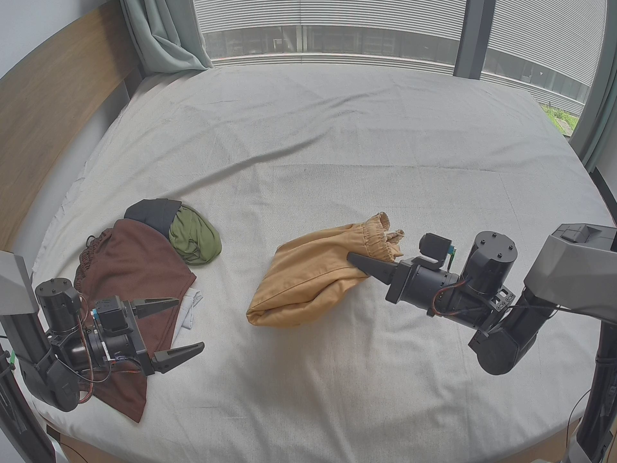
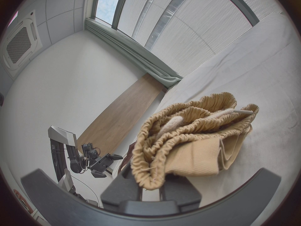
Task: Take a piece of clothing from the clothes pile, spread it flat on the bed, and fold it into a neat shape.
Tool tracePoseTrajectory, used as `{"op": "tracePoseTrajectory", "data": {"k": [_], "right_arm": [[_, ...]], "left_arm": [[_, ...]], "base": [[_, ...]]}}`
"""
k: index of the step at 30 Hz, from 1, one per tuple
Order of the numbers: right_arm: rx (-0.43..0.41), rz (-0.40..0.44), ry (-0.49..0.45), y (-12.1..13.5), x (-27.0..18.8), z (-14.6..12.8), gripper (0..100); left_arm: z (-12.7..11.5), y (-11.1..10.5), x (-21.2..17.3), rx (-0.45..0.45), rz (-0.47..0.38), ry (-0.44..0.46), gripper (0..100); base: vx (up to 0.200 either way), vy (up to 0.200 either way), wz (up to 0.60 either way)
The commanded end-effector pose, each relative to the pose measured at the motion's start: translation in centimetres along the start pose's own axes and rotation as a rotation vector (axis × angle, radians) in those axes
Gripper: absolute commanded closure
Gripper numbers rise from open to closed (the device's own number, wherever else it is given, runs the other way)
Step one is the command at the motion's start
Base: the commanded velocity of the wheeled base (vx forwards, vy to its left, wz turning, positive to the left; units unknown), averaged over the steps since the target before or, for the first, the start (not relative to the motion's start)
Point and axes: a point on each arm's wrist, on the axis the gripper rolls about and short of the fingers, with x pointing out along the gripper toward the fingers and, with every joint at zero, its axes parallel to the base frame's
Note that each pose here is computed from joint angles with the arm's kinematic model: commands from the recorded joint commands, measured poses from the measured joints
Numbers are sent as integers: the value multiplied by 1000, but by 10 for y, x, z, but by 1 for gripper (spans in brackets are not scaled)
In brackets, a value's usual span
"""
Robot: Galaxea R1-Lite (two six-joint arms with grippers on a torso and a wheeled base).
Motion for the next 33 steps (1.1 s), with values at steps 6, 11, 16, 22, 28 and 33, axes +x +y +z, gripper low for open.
{"op": "tracePoseTrajectory", "data": {"k": [6, 11, 16, 22, 28, 33], "right_arm": [[-19, 39, -69, 0, 13, 19, 100], [-19, 48, -79, -1, 16, 22, 100], [-20, 69, -96, -8, 22, 29, 100], [-36, 82, -117, -20, 33, 32, 100], [-48, 105, -111, -38, 42, 30, 100], [-44, 115, -125, -49, 48, 32, 100]], "left_arm": [[0, 0, 0, 0, 1, 0, 0], [0, 0, 0, -2, 0, 2, 0], [0, 0, 0, -2, 0, 2, 0], [0, 0, 0, -2, 0, 2, 0], [-1, 0, 0, -4, 0, 2, 0], [-1, 0, 0, -6, 0, 3, 0]], "base": [[0, 0, 0], [0, 0, 0], [0, 0, 0], [0, 0, 0], [0, 0, 0], [0, 0, 0]]}}
